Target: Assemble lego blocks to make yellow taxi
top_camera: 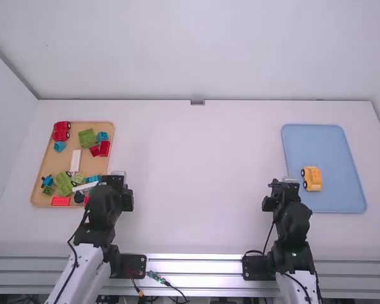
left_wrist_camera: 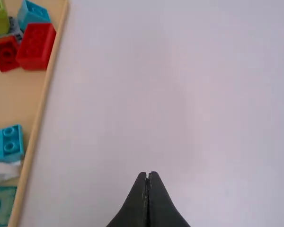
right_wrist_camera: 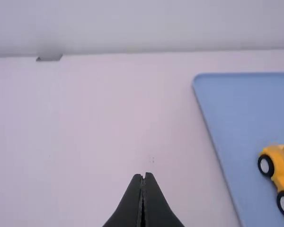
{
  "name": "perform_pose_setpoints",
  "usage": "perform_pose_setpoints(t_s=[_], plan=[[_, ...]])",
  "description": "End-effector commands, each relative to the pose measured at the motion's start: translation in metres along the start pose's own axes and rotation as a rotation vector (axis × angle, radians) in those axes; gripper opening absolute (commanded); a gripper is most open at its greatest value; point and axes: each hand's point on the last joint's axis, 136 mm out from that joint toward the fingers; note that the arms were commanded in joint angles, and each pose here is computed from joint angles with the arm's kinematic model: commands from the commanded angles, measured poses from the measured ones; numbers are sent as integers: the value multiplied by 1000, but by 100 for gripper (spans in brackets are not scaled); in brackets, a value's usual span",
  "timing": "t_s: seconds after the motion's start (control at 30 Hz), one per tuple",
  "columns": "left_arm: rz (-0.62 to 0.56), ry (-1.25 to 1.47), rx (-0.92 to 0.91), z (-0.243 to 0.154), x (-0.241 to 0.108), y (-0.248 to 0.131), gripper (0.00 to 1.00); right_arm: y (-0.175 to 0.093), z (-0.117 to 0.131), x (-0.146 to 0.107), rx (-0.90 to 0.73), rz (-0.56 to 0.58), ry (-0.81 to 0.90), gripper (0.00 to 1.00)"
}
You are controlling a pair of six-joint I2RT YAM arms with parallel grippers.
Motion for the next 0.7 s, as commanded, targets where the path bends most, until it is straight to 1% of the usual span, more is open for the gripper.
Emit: perform_pose_setpoints(t_s=[0.0,0.07,0.5,0.67], plan=[[7,5,6,-1,-16,1,0,-2,0,2,0,-23,4,0],[5,5,7,-3,-26,1,0,-3,1,8,5,-51,4,0],[-210,6,44,5,20,-16,0,-15,6,38,29,-191,1,0],[-278,6,56,7,34,-24,0,-15,6,38,29,-191,1,0]])
Point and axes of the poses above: each hand's point on the last joint's axis, 136 mm out from that joint toward the fingers, its own y axis out along the fingers, its own z axis along the line the jaws close on, x = y × z, and after that the axes turned 10 degrees about y, right-handed
